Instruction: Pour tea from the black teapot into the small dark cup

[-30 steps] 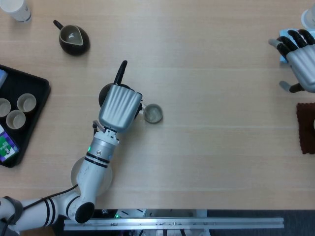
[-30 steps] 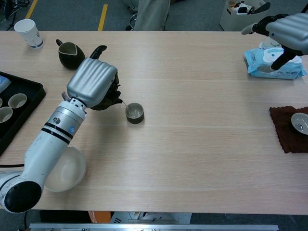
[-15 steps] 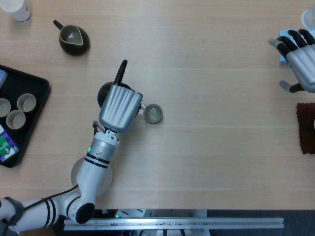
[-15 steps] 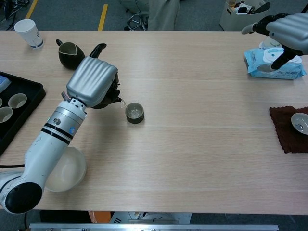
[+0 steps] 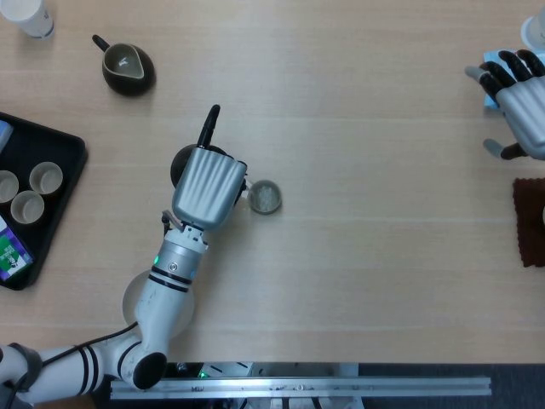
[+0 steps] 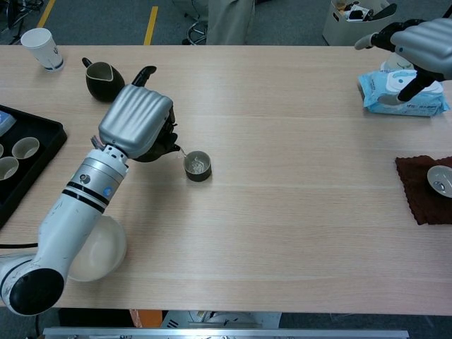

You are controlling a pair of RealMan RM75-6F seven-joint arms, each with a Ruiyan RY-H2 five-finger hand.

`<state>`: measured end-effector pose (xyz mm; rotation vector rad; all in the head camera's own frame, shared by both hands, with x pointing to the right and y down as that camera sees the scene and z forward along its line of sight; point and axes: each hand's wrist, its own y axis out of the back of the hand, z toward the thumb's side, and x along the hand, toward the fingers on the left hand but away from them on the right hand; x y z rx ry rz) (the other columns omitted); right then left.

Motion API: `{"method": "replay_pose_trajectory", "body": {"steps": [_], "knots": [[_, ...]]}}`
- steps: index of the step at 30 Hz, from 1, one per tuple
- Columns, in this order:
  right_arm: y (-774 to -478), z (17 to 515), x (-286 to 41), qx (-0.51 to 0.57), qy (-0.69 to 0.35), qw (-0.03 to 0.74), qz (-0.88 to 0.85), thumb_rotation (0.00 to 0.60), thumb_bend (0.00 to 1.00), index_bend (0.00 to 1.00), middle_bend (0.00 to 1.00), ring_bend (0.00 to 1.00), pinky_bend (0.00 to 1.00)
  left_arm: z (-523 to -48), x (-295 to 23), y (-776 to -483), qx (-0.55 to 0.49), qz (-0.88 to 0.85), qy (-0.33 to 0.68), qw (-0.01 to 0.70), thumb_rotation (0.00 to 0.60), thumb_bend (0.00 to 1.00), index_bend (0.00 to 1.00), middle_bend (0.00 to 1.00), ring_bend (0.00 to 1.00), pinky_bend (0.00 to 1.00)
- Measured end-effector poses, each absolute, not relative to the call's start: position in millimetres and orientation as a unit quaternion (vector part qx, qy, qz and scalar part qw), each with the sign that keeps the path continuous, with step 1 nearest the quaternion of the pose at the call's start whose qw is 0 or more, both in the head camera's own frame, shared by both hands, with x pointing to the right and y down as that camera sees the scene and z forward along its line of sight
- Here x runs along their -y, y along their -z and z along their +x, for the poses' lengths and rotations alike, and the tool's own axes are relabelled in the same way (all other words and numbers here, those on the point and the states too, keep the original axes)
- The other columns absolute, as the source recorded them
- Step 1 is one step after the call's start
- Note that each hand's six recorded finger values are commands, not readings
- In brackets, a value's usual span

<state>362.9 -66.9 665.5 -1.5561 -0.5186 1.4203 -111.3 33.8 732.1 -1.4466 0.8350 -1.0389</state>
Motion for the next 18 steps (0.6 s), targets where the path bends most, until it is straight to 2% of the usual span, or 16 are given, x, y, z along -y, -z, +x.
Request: {"method": "replay_pose_trajectory", "body": {"steps": [7,12,18], "knots": [[-664,364,69,0.217,-0.579,0.466,-0.633,0.6,0.21,0.12,0.15,0.02,0.07,-110,-34,-735,-0.369,-0.646,0.438,0.506,0.6,0.32,1.0,1.0,0.86,0.09],[-664,365,70,0.22,-0.581,0.464,-0.631,0.6,0.21,0.12,0.15,0.02,0.07,-113,-29,-735,-0.392,-0.676,0.437,0.446,0.6,0.32,1.0,1.0,0.86,0.09],[-664,363,70,0.22,-0.58,0.463,-0.633,0.6,0.21,0.12,0.15,0.02,0.07,-121,-22,-731,-0.412,-0.685,0.427,0.421,0.6,0.31,1.0,0.99,0.85,0.09]]}}
